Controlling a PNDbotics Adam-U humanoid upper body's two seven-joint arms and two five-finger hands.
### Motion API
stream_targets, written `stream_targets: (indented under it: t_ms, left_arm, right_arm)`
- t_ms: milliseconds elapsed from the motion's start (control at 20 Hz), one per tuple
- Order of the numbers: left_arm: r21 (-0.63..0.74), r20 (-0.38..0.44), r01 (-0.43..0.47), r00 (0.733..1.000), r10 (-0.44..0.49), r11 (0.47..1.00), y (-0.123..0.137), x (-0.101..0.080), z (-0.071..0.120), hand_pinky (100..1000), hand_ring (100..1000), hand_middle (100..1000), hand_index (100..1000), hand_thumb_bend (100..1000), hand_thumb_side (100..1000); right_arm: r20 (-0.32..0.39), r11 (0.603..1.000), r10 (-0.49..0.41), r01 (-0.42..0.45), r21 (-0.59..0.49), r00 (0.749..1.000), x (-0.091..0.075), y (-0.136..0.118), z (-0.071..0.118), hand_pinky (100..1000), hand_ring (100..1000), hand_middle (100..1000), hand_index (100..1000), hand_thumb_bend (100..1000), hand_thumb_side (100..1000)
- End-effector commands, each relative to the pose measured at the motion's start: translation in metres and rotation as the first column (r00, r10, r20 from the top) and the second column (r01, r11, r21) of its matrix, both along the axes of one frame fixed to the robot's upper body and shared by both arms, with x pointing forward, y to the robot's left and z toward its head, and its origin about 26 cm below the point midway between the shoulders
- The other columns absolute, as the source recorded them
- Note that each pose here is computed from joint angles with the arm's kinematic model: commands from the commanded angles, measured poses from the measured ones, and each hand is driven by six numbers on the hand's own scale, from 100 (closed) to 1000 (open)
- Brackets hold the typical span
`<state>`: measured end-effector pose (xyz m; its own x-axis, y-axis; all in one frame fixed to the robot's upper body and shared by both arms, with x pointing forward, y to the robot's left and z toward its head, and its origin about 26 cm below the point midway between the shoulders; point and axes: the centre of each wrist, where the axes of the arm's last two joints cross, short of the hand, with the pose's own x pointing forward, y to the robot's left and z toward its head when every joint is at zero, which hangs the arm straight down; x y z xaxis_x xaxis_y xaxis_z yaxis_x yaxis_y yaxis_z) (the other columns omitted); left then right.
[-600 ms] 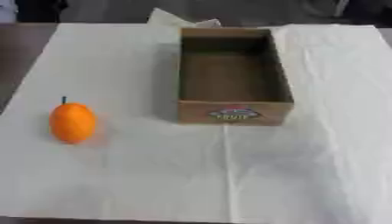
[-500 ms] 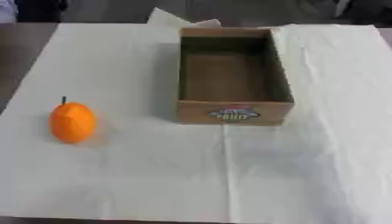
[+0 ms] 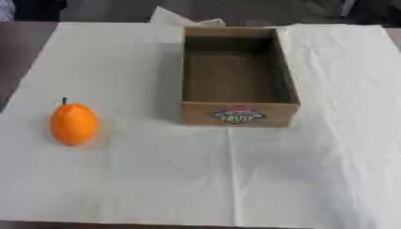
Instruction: Pick up objects on the table and place them in the box.
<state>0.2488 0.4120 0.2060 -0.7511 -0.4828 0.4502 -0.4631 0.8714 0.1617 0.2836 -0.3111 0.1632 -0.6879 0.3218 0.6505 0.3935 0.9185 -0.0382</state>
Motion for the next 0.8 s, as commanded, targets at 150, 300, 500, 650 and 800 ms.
stream_targets:
  t_ms: [150, 300, 500, 650, 800]
  left_arm:
    - [0.403, 0.064, -0.209, 0.978, 0.2, 0.891, 0.003, 0.002, 0.047, 534, 606, 606, 926, 336, 920]
    - [0.587, 0.066, -0.278, 0.952, 0.298, 0.76, 0.012, 0.012, 0.053, 581, 692, 677, 948, 529, 960]
    - [0.799, 0.022, -0.247, 0.924, 0.383, 0.548, 0.024, 0.031, 0.055, 649, 769, 747, 1000, 558, 999]
    - [0.937, -0.021, -0.152, 0.874, 0.485, 0.315, 0.037, 0.044, 0.053, 681, 802, 780, 1000, 814, 973]
    - [0.986, -0.075, -0.023, 0.825, 0.56, 0.166, 0.051, 0.056, 0.043, 670, 793, 750, 1000, 992, 994]
  right_arm:
    - [0.018, 1.0, -0.005, 0.006, -0.022, 1.0, -0.003, -0.002, 0.007, 856, 885, 549, 786, 100, 935]
    - [0.014, 1.0, -0.006, 0.006, -0.025, 1.0, -0.003, -0.002, 0.007, 855, 887, 549, 786, 100, 931]
    - [0.008, 1.0, 0.001, -0.001, -0.031, 1.0, -0.003, -0.001, 0.007, 857, 889, 549, 786, 100, 934]
    - [0.0, 0.999, 0.007, -0.007, -0.032, 1.0, -0.003, 0.0, 0.007, 858, 893, 548, 786, 100, 934]
    - [-0.005, 0.999, 0.013, -0.013, -0.035, 1.0, -0.002, 0.001, 0.007, 859, 894, 547, 786, 100, 935]
